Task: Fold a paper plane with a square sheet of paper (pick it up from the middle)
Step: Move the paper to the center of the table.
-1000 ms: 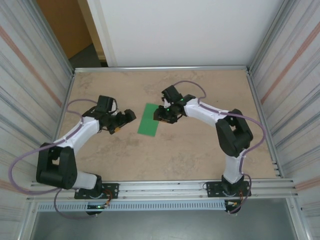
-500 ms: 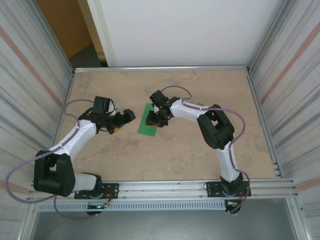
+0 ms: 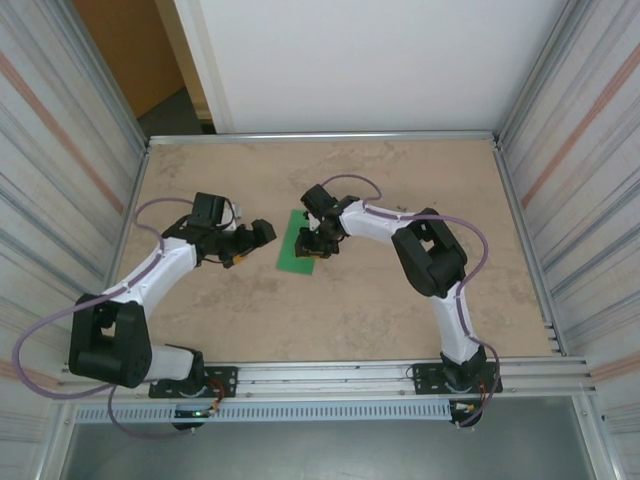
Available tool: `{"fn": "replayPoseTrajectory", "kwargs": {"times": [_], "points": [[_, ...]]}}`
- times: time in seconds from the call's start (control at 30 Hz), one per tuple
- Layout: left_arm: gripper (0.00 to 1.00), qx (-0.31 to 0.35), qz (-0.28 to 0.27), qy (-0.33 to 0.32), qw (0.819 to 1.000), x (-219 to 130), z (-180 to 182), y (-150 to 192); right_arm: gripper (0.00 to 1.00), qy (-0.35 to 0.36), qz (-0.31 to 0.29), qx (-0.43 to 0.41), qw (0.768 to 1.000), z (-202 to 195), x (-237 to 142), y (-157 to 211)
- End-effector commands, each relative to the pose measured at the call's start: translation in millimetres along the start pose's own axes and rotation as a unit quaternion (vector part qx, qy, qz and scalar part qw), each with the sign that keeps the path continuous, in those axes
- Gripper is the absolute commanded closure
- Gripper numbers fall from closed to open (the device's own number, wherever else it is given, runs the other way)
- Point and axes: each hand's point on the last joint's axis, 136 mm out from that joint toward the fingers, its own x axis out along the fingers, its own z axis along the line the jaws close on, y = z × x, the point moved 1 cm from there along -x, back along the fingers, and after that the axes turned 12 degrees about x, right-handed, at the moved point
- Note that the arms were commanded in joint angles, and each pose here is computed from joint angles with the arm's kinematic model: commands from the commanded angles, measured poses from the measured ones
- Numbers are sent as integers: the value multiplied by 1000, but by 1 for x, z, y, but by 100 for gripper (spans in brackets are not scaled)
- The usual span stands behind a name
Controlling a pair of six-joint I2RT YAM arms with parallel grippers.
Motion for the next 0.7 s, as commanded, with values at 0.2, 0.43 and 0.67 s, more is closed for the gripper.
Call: {"fn": "replayPoseTrajectory", "kwargs": {"times": [0.2,0.43,0.67], "points": [[1,8,19,69,997,27,-33,-4,61,55,62,-73,994,-64,-44,54],[1,-9,41,77,996,47,-51,11,56,-90,-62,41,993,-20,-101,7],[7,-17,75,69,995,61,-61,43,63,-94,-60,102,989,-33,-87,3]]}}
